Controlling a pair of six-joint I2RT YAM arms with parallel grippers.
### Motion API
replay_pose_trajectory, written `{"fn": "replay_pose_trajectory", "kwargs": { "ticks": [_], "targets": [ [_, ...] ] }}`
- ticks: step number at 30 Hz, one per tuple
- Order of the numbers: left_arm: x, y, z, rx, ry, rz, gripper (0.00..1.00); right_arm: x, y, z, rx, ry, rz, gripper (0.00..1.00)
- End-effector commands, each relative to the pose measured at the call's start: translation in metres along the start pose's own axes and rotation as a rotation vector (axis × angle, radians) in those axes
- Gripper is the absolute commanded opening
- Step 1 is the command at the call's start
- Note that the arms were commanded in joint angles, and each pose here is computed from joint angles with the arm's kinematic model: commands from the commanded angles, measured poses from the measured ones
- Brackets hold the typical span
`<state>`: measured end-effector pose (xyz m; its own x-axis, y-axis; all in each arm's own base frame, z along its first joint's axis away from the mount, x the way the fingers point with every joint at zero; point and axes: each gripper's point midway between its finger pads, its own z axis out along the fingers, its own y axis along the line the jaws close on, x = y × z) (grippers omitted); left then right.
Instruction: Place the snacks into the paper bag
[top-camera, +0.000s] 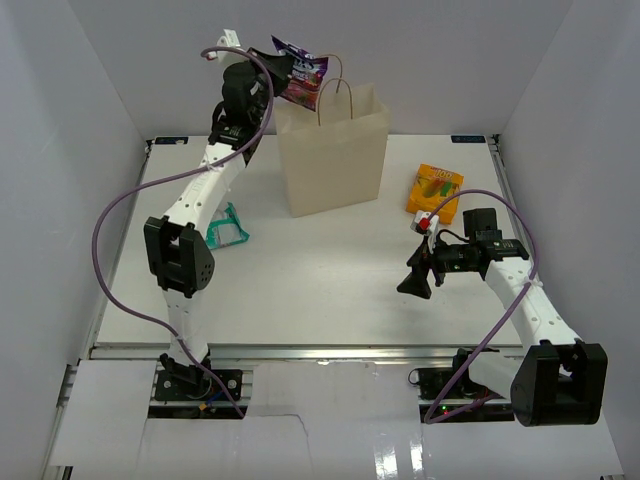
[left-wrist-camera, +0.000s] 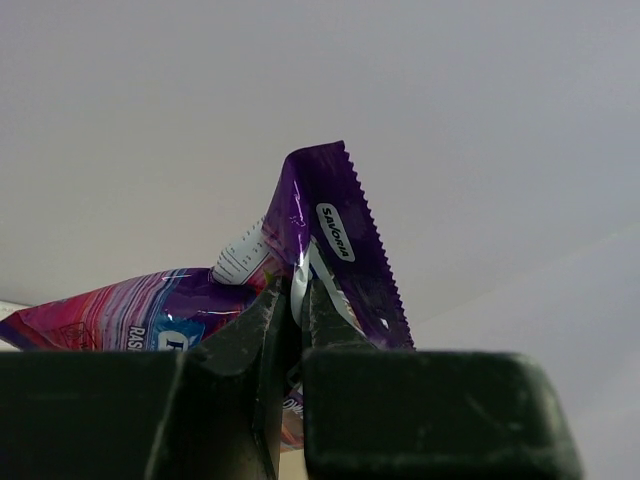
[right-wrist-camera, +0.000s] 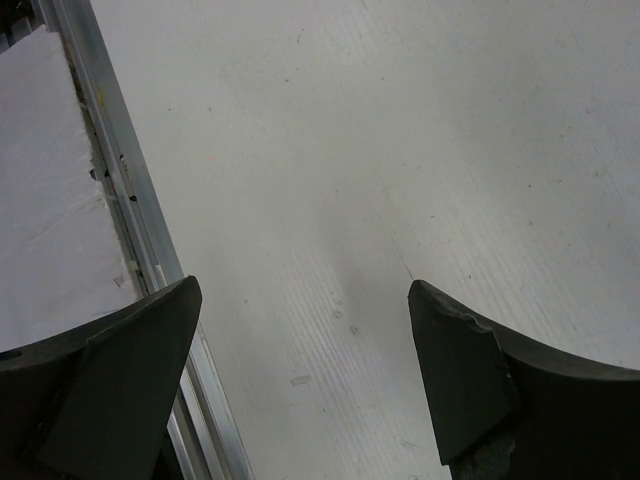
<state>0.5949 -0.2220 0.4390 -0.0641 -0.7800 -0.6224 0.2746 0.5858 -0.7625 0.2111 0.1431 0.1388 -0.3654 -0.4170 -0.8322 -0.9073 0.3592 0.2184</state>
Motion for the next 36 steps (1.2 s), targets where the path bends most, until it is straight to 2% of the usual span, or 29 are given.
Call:
{"fn": "replay_pose_trajectory", "kwargs": {
  "ticks": [1,7,8,10,11,14,18,23,25,29,33,34,35,36],
  "targets": [
    [-0.044,-0.065,-0.032,0.136,-0.061,-0.024,0.00,0.001,0.002,0.000,-0.007,-0.004,-0.005,0.90],
    [-0.019,-0.069,-0.036,0.154,0.002,-0.015,0.00,0.000,0.002,0.000,-0.004,-0.005,-0.010,0.90],
    [-0.017,-0.070,-0.037,0.156,0.004,-0.011,0.10,0.001,0.002,0.000,-0.003,-0.004,-0.010,0.90],
    [-0.012,-0.075,-0.039,0.163,0.012,0.006,0.21,0.001,0.002,0.000,-0.002,-0.005,-0.011,0.90],
    [-0.011,-0.074,-0.039,0.160,0.015,0.012,0.32,0.001,0.003,0.000,-0.003,-0.004,-0.009,0.90],
    [-0.006,-0.072,-0.040,0.156,0.026,0.019,0.53,0.000,0.002,-0.001,-0.001,-0.006,-0.012,0.90],
    [-0.010,-0.075,-0.042,0.158,0.017,0.025,0.70,0.000,0.002,-0.001,0.000,-0.007,-0.012,0.90],
    [-0.025,-0.090,-0.045,0.182,-0.004,0.081,0.77,0.000,0.002,-0.001,0.000,-0.008,-0.013,0.90],
    [-0.044,-0.108,-0.051,0.209,-0.035,0.124,0.81,-0.001,0.002,-0.001,0.002,-0.007,-0.010,0.90],
    [-0.062,-0.097,-0.077,0.107,0.004,0.337,0.82,-0.008,-0.003,-0.004,0.030,-0.012,0.022,0.90],
    [-0.072,-0.043,-0.135,-0.070,0.039,0.480,0.86,-0.018,-0.020,-0.009,0.120,-0.012,0.051,0.90],
    [-0.044,0.003,-0.149,-0.158,0.122,0.509,0.87,-0.020,-0.026,-0.010,0.146,-0.012,0.060,0.90],
    [-0.040,0.021,-0.166,-0.205,0.151,0.520,0.88,-0.024,-0.031,-0.012,0.175,-0.019,0.091,0.90],
    [-0.058,0.023,-0.192,-0.228,0.120,0.508,0.89,-0.028,-0.047,-0.017,0.256,-0.018,0.087,0.90]
  ]
}}
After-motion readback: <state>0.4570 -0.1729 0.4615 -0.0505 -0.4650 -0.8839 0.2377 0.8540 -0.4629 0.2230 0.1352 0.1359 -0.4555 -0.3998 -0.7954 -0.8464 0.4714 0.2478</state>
